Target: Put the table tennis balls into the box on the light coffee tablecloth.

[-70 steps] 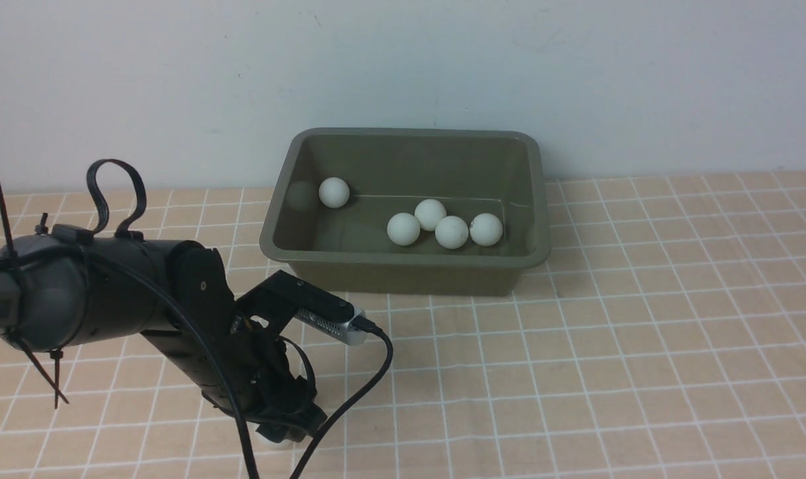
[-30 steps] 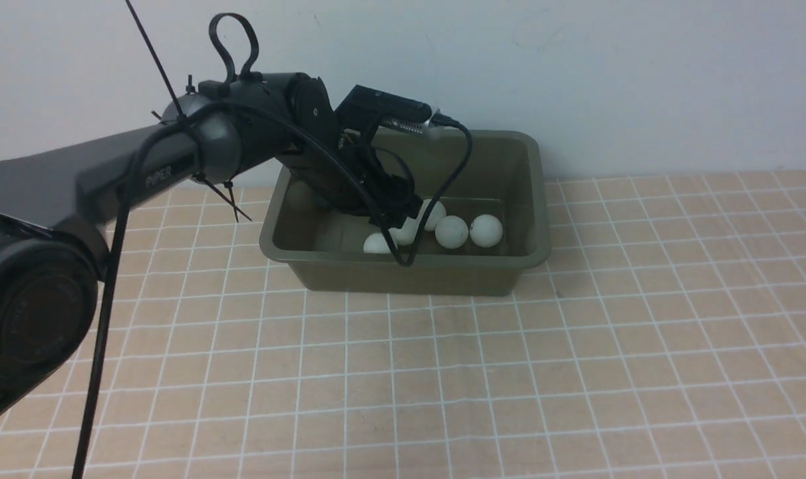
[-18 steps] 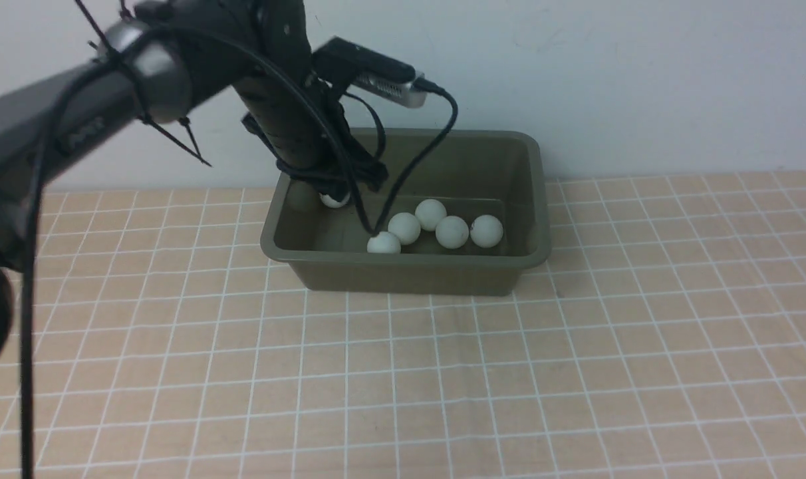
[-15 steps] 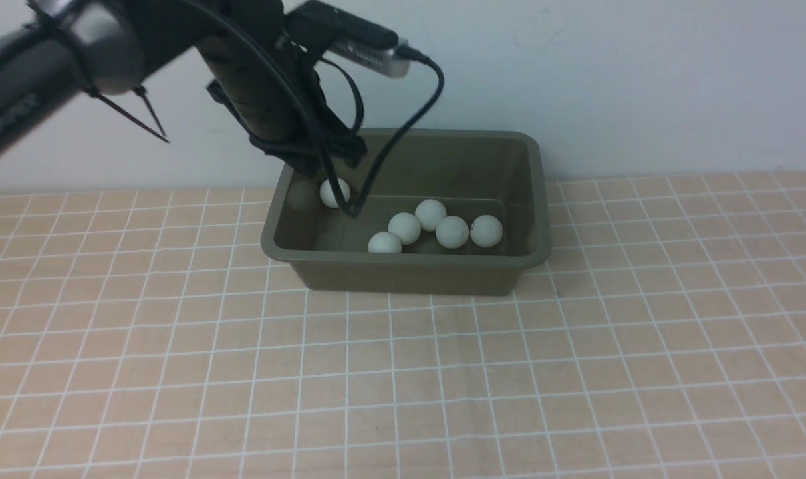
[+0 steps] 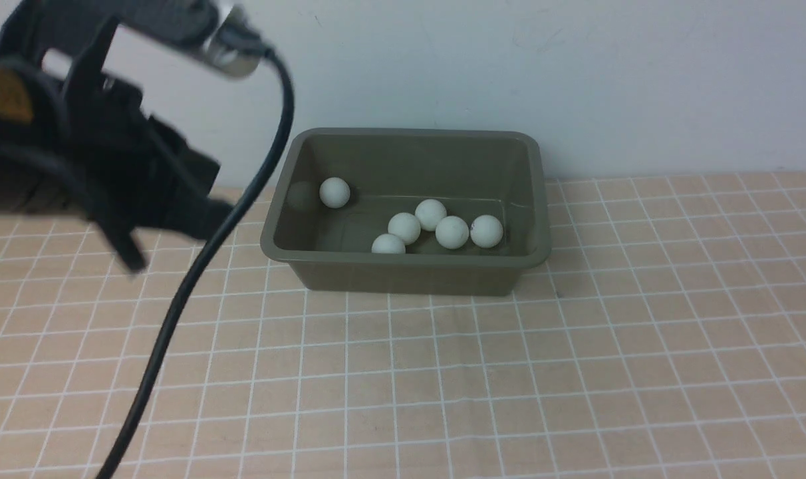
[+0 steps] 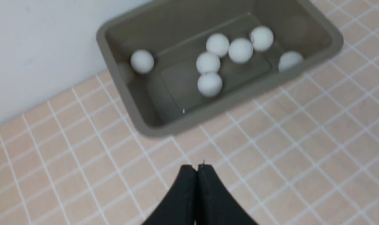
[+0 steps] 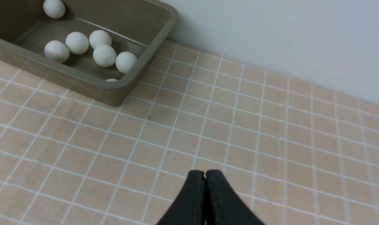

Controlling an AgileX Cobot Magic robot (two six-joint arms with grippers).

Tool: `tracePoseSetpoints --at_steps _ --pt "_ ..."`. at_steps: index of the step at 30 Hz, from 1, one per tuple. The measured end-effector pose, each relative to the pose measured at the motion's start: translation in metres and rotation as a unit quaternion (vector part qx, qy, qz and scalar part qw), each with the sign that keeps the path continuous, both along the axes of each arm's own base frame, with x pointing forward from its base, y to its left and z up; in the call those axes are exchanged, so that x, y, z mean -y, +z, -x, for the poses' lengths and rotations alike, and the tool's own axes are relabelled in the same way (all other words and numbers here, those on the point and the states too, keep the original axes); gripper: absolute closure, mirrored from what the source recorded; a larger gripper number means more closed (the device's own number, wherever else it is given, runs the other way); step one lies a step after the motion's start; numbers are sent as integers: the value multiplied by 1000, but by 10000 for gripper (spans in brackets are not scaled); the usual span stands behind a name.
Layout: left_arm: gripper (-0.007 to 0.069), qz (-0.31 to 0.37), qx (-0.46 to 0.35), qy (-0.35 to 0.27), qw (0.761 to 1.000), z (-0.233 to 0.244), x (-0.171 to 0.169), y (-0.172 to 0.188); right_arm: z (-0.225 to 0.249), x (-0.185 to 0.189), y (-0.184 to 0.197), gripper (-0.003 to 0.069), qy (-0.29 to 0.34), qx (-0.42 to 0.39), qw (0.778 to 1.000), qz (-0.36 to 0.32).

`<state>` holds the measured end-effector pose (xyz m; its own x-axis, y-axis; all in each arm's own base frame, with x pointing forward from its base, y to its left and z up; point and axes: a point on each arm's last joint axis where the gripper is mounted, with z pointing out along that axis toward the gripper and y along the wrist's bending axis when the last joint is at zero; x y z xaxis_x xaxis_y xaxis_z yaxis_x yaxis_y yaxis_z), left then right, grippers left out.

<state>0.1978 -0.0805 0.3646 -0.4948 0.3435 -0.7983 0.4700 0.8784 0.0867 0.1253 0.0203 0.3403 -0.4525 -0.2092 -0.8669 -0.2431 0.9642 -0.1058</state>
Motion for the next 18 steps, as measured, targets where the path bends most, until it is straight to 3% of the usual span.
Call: tracePoseSetpoints --at_steps 4,9,18 --pt "694 19 28 9 999 44 -17 -31 -3 -2 -46 677 -14 10 999 -48" --pt "694 52 57 26 997 79 -32 -55 -3 -2 -74 677 -34 28 995 -92" --pt "694 56 49 45 996 90 -38 -75 -4 -3 -75 677 -39 40 992 -114"
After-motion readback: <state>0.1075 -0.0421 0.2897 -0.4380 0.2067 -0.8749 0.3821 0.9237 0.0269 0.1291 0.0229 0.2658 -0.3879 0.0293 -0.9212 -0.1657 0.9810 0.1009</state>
